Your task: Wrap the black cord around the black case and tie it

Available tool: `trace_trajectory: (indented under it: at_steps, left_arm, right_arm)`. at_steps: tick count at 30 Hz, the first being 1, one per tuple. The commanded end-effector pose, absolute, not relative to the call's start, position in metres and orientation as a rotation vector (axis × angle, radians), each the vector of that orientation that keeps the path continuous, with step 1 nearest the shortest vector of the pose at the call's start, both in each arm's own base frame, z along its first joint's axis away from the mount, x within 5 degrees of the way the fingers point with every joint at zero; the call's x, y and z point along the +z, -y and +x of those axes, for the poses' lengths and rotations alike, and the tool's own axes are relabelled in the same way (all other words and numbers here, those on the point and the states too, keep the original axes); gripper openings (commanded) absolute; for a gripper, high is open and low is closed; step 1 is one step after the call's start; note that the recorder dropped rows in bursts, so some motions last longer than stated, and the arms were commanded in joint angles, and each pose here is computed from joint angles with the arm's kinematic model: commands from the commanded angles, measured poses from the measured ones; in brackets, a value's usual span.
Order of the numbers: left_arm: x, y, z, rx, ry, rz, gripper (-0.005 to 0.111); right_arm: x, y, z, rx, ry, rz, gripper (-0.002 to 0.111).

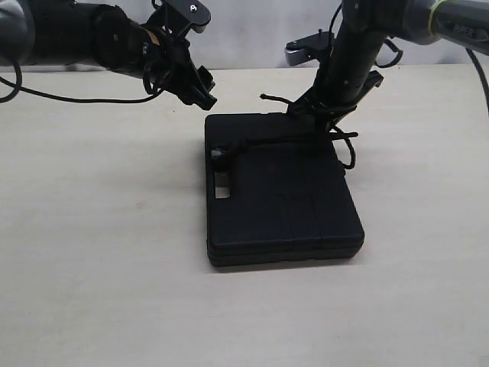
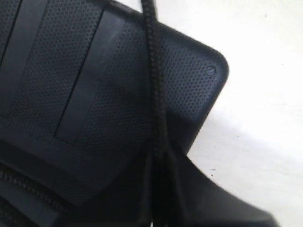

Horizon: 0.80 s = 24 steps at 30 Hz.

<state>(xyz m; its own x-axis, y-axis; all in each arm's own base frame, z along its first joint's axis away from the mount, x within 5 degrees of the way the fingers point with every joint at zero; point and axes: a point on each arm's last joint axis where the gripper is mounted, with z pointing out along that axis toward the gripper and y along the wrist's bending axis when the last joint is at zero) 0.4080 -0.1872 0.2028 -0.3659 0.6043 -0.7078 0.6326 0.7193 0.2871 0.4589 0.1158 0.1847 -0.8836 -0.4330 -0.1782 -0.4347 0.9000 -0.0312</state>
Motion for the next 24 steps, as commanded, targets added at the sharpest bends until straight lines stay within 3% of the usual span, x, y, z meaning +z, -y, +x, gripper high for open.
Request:
trace_trajectory:
  at_steps: [1, 12, 24]
  left_arm:
    - [0.208, 0.189, 0.409, -0.043, -2.051, 0.927, 0.063]
    - [0.207, 0.191, 0.407, -0.039, -2.048, 0.958, 0.063]
    - [0.2, 0.234, 0.378, 0.018, -1.897, 1.389, 0.063]
  right_arm:
    - [0.201, -0.115, 0.458, 0.003, -2.838, -0.686, 0.004]
    - [0.245, -0.118, 0.452, 0.087, -2.599, -0.592, 0.004]
    - [0.26, -0.11, 0.42, 0.128, -2.26, -0.429, 0.004]
